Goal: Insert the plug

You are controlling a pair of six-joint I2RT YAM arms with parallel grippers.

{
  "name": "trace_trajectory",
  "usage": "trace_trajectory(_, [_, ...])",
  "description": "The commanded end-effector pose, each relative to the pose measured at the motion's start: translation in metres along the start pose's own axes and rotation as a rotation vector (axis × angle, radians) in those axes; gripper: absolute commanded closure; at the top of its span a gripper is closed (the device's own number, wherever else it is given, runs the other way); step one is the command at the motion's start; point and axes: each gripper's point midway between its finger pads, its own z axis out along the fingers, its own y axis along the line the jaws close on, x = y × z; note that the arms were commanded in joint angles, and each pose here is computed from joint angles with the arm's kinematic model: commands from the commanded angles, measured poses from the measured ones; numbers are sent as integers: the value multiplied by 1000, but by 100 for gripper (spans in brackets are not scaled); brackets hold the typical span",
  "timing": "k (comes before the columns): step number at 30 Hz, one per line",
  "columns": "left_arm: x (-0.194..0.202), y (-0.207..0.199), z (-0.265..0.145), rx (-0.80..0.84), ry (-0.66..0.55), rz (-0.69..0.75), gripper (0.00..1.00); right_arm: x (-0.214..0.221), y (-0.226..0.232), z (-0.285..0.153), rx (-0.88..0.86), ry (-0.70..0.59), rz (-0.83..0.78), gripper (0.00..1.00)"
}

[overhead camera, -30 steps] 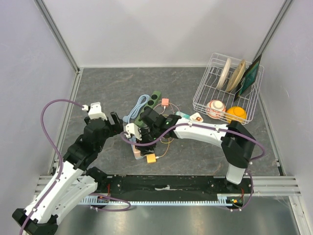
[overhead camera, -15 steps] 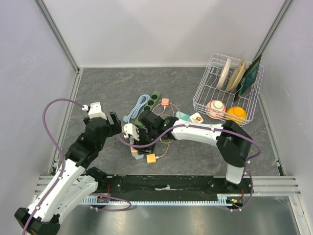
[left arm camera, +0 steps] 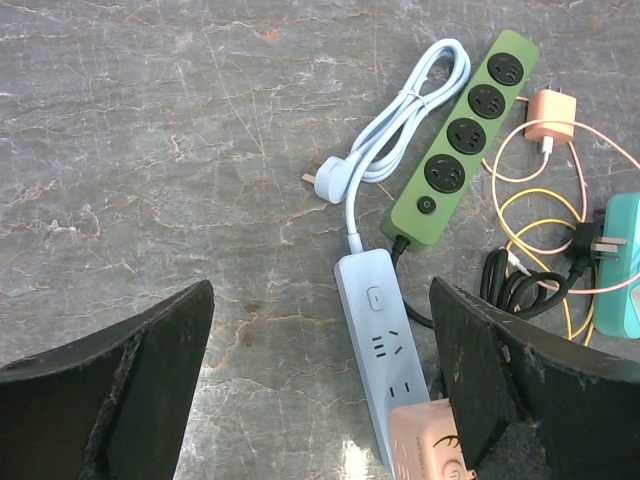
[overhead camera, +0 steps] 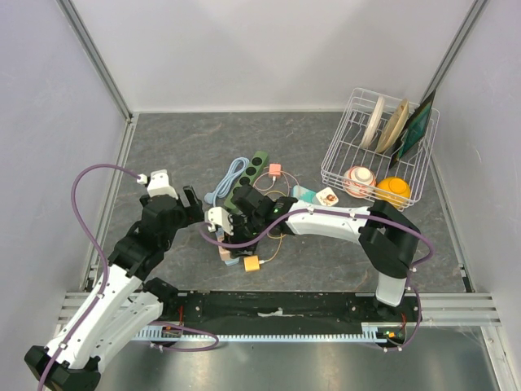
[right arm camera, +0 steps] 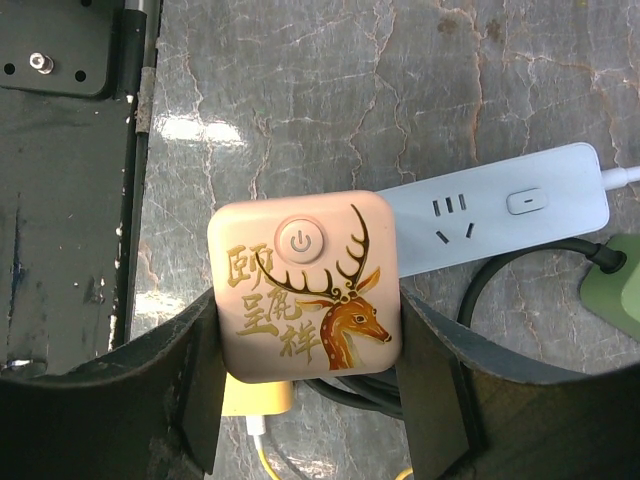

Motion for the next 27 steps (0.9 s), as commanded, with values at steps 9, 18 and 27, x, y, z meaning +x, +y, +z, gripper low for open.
trace_trajectory(9, [-6, -4, 4, 20, -27, -20, 6, 19, 7, 6, -27, 65, -82, 100])
trace_trajectory(18, [-7, -3, 4, 15, -32, -24, 6, 38, 9, 8, -76, 200, -169, 100])
trace_trajectory(27, [-8, 0, 5, 6, -38, -33, 6, 63, 8, 22, -129, 344, -167, 100])
